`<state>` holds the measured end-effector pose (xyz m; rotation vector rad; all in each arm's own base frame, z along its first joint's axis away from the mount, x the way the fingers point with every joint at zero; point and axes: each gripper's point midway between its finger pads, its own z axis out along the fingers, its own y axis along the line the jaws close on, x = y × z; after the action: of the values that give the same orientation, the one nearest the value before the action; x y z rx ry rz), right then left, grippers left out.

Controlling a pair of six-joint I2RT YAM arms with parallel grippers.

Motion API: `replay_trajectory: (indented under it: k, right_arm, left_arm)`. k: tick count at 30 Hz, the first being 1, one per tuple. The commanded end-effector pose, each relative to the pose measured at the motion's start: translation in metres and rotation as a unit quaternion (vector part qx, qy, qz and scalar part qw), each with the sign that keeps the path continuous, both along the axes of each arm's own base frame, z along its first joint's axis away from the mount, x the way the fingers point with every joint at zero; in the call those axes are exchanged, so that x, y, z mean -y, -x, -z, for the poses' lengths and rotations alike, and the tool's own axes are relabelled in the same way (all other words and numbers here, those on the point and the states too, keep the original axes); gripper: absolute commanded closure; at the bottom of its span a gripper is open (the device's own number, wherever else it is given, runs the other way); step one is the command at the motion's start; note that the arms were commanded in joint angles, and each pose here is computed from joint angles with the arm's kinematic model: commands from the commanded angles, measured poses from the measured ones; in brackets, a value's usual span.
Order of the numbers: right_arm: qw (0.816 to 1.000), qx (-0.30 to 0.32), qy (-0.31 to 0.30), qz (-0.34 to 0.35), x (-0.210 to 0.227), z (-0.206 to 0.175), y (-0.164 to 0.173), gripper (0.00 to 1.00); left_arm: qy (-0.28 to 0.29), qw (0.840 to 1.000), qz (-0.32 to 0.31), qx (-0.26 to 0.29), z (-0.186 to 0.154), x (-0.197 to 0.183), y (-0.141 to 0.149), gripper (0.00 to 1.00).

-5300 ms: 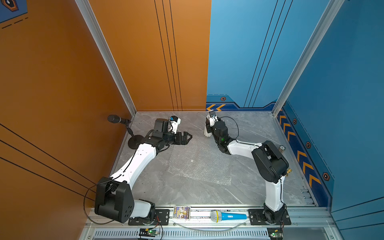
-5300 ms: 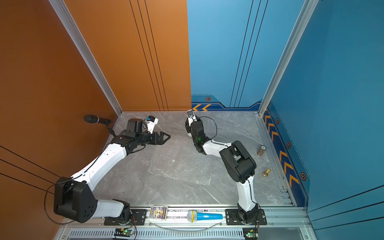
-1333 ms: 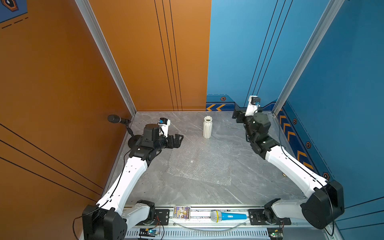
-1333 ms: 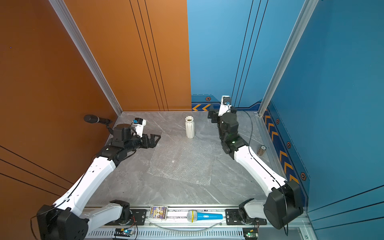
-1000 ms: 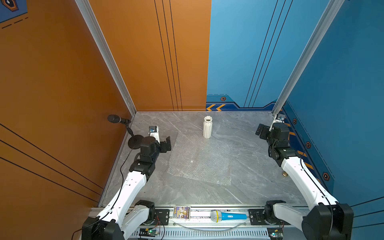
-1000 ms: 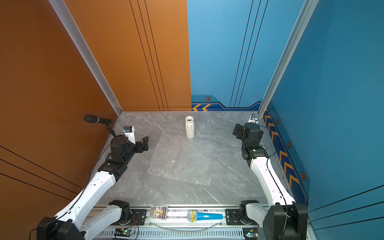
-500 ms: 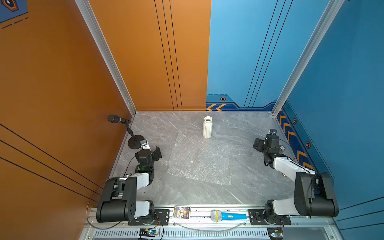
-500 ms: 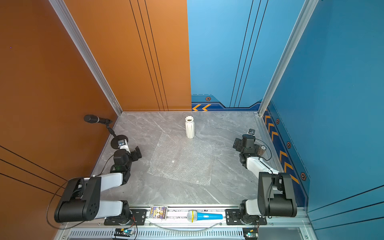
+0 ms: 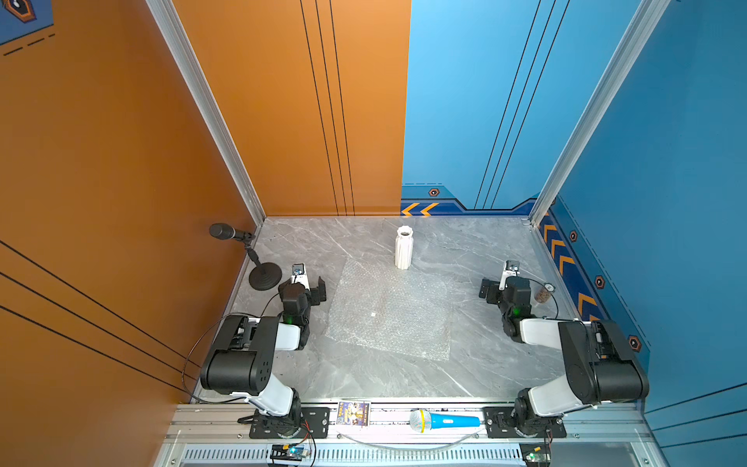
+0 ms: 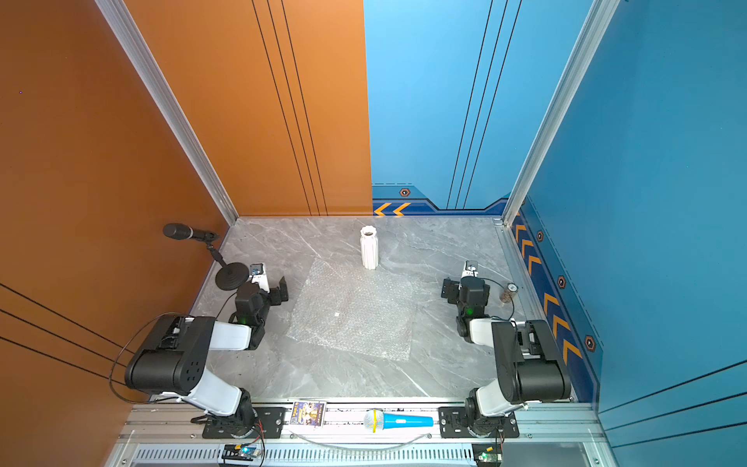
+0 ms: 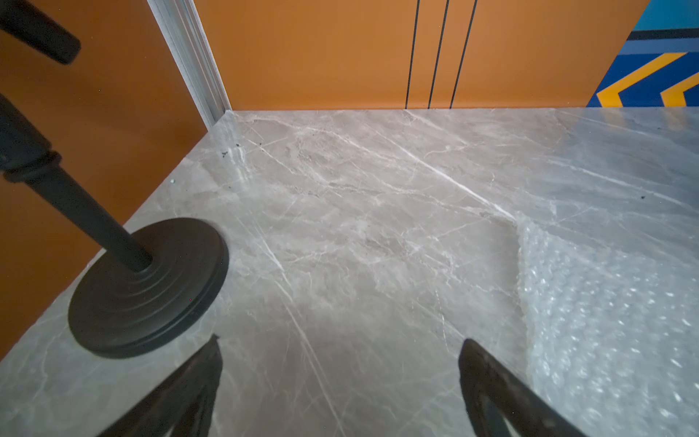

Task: Unwrap the vase from the bubble wrap
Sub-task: Reset both arms

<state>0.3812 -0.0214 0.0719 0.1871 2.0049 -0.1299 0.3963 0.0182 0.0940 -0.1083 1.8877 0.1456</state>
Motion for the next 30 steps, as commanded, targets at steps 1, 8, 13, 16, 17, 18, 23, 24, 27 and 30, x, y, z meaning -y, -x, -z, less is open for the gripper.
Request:
replay_trajectory:
  k: [1, 8, 13, 16, 17, 18, 23, 24, 27, 30]
  right_arm:
    - [0.997, 0.074, 0.016, 0.024, 0.009, -0.026, 0.005, 0.0]
    - [0.998, 0.057, 0.009, 0.009, 0.005, -0.023, -0.006, 0.0]
    - [0.999, 0.041, -0.004, 0.012, 0.01, -0.018, -0.007, 0.0]
    - [0.999, 0.045, 0.016, 0.018, 0.007, -0.022, -0.008, 0.0]
    - [0.999, 0.042, 0.023, 0.016, 0.004, -0.021, -0.009, 0.0]
    - [0.998, 0.049, 0.021, 0.014, 0.004, -0.022, -0.009, 0.0]
    - [0.999, 0.045, 0.021, 0.014, 0.004, -0.021, -0.009, 0.0]
    - [0.999, 0.043, 0.021, 0.013, 0.004, -0.021, -0.009, 0.0]
    - [0.999, 0.043, 0.021, 0.013, 0.004, -0.021, -0.009, 0.0]
    - [0.999, 0.04, 0.02, 0.011, 0.004, -0.02, -0.01, 0.0]
  left_arm:
    - [-0.006, 1.0, 0.012, -0.018, 0.005, 0.003, 0.0, 0.02]
    - [-0.011, 0.999, 0.042, -0.019, 0.005, 0.014, 0.001, 0.02]
    - [0.001, 0.999, 0.028, -0.031, 0.007, 0.006, 0.0, 0.02]
    - [-0.009, 1.0, 0.024, -0.017, 0.005, 0.007, 0.0, 0.02]
    - [-0.014, 0.999, 0.024, -0.018, 0.005, 0.009, 0.001, 0.02]
    - [-0.017, 0.999, 0.024, -0.018, 0.005, 0.01, 0.002, 0.02]
    - [-0.02, 0.999, 0.022, -0.016, 0.004, 0.01, 0.002, 0.02]
    - [-0.019, 0.999, 0.022, -0.016, 0.004, 0.011, 0.002, 0.02]
    - [-0.019, 0.999, 0.022, -0.016, 0.005, 0.01, 0.002, 0.02]
    - [-0.018, 0.999, 0.027, -0.018, 0.005, 0.011, 0.0, 0.02]
